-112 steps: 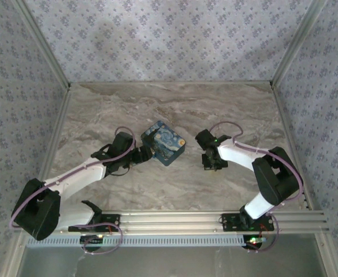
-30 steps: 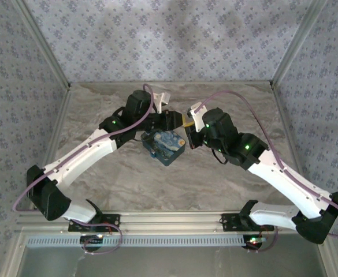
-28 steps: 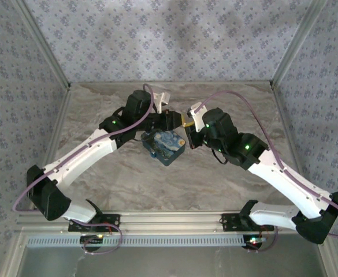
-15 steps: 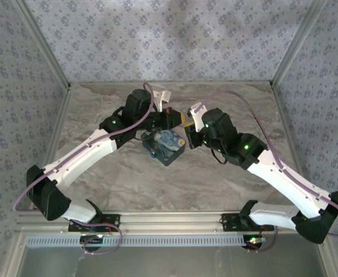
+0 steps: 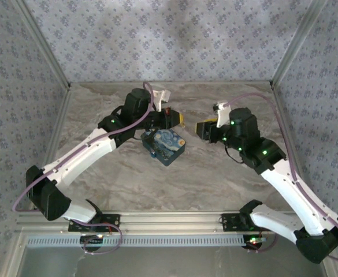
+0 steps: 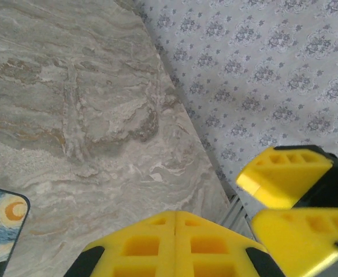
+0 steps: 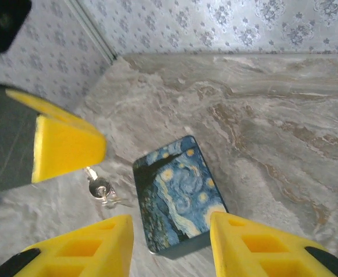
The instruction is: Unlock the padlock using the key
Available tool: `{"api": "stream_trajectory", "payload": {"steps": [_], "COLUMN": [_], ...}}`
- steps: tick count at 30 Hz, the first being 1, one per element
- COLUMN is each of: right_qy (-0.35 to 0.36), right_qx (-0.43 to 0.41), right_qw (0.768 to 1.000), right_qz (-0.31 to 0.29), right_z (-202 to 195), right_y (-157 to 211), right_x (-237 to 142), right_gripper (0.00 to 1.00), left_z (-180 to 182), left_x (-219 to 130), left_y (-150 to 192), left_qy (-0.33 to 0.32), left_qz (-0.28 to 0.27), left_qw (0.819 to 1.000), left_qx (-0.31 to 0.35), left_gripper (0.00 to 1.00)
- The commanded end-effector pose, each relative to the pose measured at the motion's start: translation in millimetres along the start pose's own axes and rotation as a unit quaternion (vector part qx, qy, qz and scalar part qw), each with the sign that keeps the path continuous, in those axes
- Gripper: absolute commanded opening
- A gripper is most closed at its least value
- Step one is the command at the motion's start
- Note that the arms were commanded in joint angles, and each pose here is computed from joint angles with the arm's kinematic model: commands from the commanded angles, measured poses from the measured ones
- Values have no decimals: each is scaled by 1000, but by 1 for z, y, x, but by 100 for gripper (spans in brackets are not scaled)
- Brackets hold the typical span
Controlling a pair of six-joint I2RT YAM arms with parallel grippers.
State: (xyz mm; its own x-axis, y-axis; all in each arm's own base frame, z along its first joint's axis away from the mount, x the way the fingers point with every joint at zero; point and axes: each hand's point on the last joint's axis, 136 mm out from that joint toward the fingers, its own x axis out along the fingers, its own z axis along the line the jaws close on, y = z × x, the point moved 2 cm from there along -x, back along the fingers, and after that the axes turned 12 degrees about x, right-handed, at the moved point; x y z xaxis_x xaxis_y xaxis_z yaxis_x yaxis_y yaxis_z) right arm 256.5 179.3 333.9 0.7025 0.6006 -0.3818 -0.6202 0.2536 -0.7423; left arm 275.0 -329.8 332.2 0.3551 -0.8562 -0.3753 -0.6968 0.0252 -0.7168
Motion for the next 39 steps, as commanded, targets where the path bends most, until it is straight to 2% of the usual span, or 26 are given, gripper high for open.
{"api": "stream_trajectory", "payload": {"steps": [1,5,9,16,22,32,39], "right_qy": [-109,-167,-215,-276,-297,-285,-293], "right_qx": [66,108,141,153,151,148,147], "right_qw": [992,980,966,949,943,947,945], "right_qz": [6,-5,-12,-15,-6,-1,10], "right_z": [21,25,33,47,58,59,63], "right_y": [-8,-19,-26,-32,-28,-20,-16], "right_x": [-5,-6,-6,-6,-6,3,6], "right_gripper": [42,43,49,46,43,49,36], "left_z": [-17,-22,-31,-53,-59,-63,-61], "left_x": [-15,-18,-23,-34,-39,-41,-44], "left_y": [-18,-24,-30,-38,-41,-42,-42], "left_qy": [24,42,74,132,147,159,151], "left_qz": [-26,-43,-65,-95,-109,-115,-123], "left_qw": [999,998,995,985,982,980,980], "left_qx": [32,32,34,51,48,43,41], "left_gripper": [0,0,0,0,0,0,0]}}
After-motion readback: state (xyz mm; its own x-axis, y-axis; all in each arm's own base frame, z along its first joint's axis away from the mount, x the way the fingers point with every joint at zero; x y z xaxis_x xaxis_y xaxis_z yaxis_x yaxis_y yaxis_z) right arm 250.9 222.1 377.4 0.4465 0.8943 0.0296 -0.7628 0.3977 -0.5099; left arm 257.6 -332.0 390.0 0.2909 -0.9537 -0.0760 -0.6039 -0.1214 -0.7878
